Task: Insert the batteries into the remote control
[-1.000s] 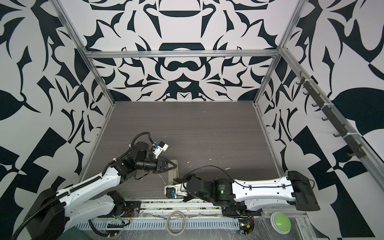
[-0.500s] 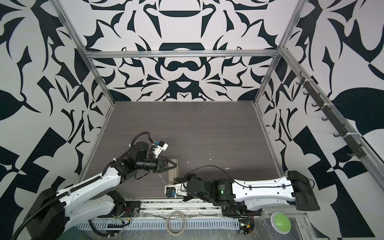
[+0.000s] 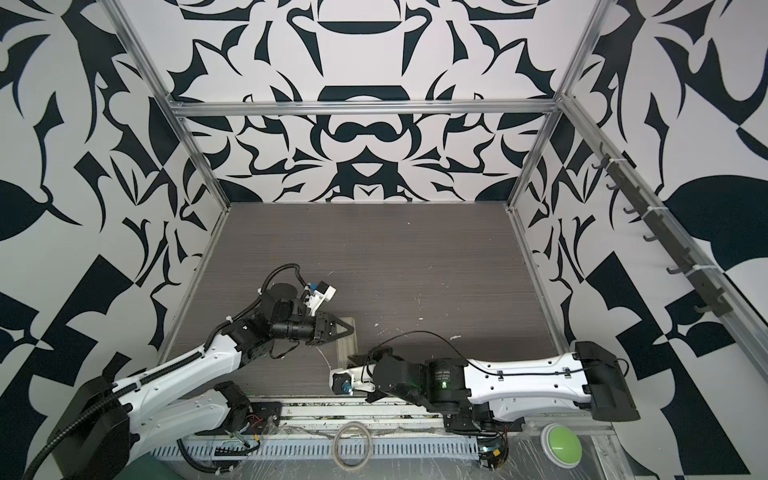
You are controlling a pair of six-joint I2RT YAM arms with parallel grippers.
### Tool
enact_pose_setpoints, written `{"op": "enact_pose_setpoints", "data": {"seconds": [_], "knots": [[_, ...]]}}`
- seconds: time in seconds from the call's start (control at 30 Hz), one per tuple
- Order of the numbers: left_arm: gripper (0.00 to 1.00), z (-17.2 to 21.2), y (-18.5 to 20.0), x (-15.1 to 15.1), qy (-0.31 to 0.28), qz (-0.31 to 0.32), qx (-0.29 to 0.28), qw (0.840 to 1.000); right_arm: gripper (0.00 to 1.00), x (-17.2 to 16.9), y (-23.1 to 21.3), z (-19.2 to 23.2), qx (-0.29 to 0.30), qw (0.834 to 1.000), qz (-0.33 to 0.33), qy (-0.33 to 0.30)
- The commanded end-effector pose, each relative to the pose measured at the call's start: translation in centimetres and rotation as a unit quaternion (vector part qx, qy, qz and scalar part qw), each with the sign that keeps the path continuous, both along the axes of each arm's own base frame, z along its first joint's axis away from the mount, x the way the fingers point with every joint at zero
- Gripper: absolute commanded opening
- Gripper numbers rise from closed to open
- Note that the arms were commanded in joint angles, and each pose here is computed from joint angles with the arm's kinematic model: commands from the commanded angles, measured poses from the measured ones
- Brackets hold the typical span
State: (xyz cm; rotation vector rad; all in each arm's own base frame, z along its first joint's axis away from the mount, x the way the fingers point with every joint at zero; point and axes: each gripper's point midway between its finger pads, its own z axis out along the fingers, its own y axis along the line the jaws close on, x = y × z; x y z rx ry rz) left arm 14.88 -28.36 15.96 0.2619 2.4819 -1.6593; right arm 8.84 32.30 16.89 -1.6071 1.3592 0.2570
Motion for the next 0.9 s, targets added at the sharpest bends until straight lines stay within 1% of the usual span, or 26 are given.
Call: {"op": "enact_pose_setpoints", "data": {"seconds": [0.0, 0.37, 0.87], "knots": [[0.00, -0.57, 0.09, -1.91, 0.025, -0.038, 0.003, 0.999, 0.25, 2.70, -0.36, 3.54, 0.050, 0.996, -0.069, -0.037], [0.00, -0.59, 0.08, -1.74, 0.027, -0.035, 0.007, 0.999, 0.25, 2.68, -0.59, 4.15, 0.063, 0.995, -0.069, -0.039], [0.00, 0.05, -0.03, -1.45, 0.020, -0.029, 0.000, 0.999, 0.26, 2.33, -0.26, 3.64, 0.053, 0.996, -0.058, -0.032]]}}
